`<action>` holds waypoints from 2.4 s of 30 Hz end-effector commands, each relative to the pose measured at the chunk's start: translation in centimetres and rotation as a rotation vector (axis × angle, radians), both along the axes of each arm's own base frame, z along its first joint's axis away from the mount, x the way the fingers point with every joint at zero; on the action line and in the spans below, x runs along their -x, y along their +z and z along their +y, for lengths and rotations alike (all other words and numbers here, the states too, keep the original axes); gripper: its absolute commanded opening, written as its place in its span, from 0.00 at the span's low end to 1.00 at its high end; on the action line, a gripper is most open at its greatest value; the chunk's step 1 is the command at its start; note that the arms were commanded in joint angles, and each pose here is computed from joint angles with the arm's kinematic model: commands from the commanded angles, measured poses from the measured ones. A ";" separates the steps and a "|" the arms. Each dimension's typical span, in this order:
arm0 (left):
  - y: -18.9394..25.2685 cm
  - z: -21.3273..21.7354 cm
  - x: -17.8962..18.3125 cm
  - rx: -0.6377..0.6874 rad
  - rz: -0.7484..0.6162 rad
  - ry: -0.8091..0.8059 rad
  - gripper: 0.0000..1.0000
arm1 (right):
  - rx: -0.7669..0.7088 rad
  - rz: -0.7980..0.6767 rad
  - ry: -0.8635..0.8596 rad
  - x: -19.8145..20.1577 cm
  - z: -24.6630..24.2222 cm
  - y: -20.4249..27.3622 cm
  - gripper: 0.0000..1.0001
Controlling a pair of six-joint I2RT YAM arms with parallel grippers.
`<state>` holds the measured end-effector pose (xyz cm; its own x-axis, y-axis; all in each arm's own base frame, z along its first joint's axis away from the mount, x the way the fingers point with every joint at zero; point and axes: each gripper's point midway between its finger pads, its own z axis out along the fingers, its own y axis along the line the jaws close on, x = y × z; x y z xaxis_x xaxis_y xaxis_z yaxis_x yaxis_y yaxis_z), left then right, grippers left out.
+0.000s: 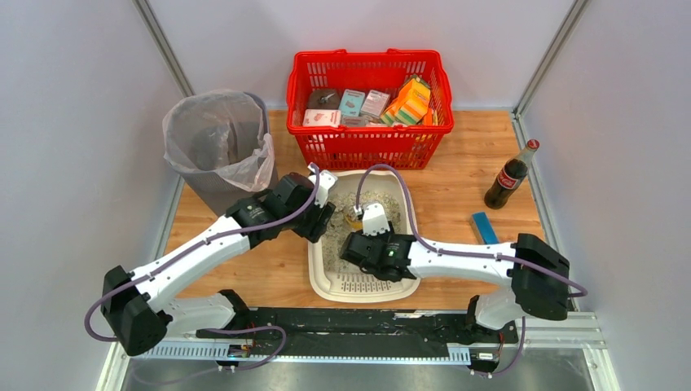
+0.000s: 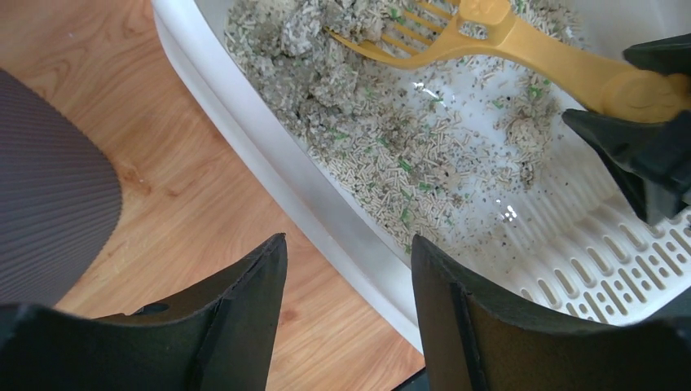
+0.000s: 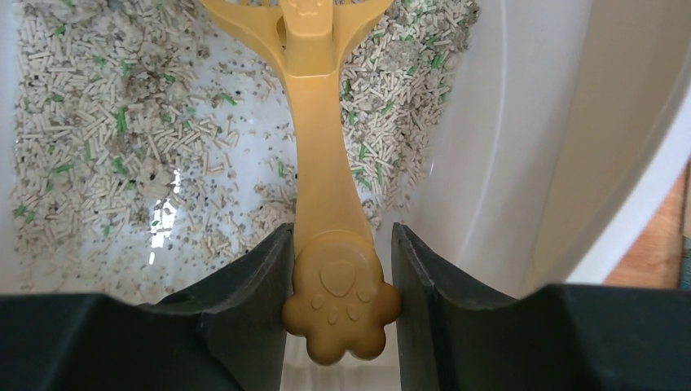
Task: Clean the litter box
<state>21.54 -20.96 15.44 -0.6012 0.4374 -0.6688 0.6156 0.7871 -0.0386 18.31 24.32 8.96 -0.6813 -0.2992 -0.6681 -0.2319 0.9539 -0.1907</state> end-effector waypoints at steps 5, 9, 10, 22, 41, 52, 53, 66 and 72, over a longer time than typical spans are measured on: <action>7.2 0.1 -0.8 0.051 -0.149 -0.047 0.68 | -0.204 -0.189 -0.078 -2.3 0.6 -0.7 0.00; 9.8 -0.1 -1.6 0.061 -0.218 -0.067 0.68 | -0.188 -0.228 -0.089 -2.6 -0.2 -1.8 0.00; 10.6 -0.1 -1.9 0.066 -0.244 -0.064 0.68 | -0.184 -0.235 -0.094 -2.7 -0.4 -1.9 0.00; 10.4 1.3 -4.2 -0.021 -0.367 -0.010 0.68 | -0.259 -0.276 -0.058 -1.9 0.2 -0.7 0.00; 9.5 2.2 -3.5 -0.033 -0.372 -0.015 0.68 | -0.093 -0.147 -0.068 -1.4 1.8 -4.3 0.27; 9.5 2.0 -3.2 -0.017 -0.365 -0.029 0.69 | -0.186 -0.106 -0.024 -0.6 1.9 -2.3 0.93; 9.5 1.9 -3.2 -0.015 -0.366 -0.030 0.69 | -0.197 -0.100 -0.021 -0.6 2.1 -2.1 0.94; 9.2 1.7 -3.1 -0.011 -0.353 -0.043 0.70 | -0.204 -0.058 -0.007 -4.7 2.8 -1.2 0.95; 9.1 1.6 -3.1 -0.015 -0.350 -0.044 0.70 | -0.123 -0.058 0.008 -5.7 3.4 -1.9 0.84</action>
<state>24.45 -19.07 23.82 -0.3429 0.4858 -0.8040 0.6213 0.7592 0.1938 22.96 26.66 6.38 -0.6660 -0.1824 -0.7233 -0.2110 0.9761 -0.0519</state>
